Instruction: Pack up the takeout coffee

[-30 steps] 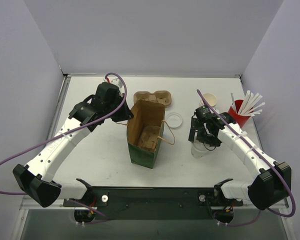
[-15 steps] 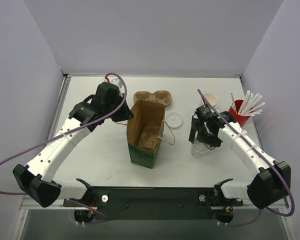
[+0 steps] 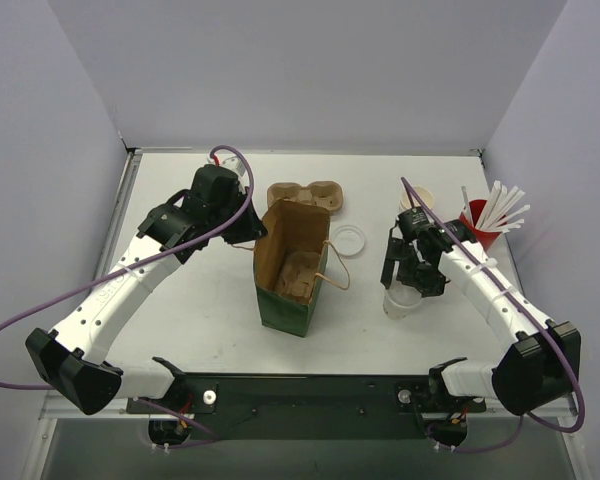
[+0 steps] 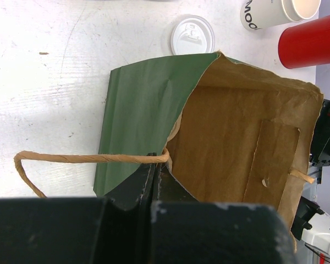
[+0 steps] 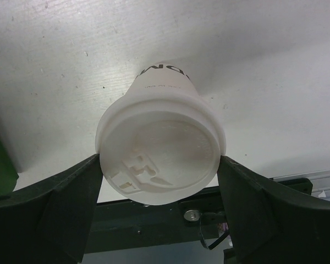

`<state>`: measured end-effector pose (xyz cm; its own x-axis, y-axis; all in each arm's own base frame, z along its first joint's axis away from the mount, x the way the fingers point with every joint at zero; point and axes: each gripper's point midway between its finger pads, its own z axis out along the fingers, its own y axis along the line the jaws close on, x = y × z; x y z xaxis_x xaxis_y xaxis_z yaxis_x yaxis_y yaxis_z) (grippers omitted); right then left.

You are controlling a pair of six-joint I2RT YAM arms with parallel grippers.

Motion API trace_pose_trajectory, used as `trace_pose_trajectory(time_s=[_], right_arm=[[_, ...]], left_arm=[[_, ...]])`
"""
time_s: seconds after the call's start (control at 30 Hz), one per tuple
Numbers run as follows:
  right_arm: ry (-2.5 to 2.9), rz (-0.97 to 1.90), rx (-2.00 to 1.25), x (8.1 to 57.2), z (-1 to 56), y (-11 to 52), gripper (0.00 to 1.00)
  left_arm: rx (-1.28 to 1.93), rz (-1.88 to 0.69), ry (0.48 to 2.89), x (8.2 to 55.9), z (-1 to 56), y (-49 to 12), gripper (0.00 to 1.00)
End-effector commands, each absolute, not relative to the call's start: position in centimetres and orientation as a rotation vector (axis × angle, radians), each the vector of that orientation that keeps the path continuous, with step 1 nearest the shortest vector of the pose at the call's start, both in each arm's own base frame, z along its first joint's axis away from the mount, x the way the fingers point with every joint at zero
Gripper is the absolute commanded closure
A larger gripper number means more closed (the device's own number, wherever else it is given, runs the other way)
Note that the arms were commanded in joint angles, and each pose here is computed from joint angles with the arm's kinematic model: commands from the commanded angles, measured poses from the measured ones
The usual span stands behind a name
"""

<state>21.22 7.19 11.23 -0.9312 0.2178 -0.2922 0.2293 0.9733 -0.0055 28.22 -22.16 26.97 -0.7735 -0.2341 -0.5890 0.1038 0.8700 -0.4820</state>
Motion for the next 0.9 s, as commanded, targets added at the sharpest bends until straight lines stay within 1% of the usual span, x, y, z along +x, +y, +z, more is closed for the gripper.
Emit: trace_pose_trajectory(time_s=[0.0,0.23,0.63,0.87], right_arm=[[2.886,-0.051,0.328,20.53,11.68,6.91,0.23],[2.924,-0.017,0.321,20.55,12.14,7.06,0.23],[2.944,0.002,0.308,20.4,12.51,7.18,0.18],[2.955,-0.005,0.304,20.1,12.26,7.07,0.18]], left_arm=[[-0.094,-0.7,2.302,28.83,29.05,-22.39,1.0],[-0.094,-0.702,2.303,28.92,29.04,-22.49,1.0],[-0.095,-0.699,2.304,28.92,29.01,-22.45,1.0],[-0.099,-0.702,2.304,28.93,29.02,-22.44,1.0]])
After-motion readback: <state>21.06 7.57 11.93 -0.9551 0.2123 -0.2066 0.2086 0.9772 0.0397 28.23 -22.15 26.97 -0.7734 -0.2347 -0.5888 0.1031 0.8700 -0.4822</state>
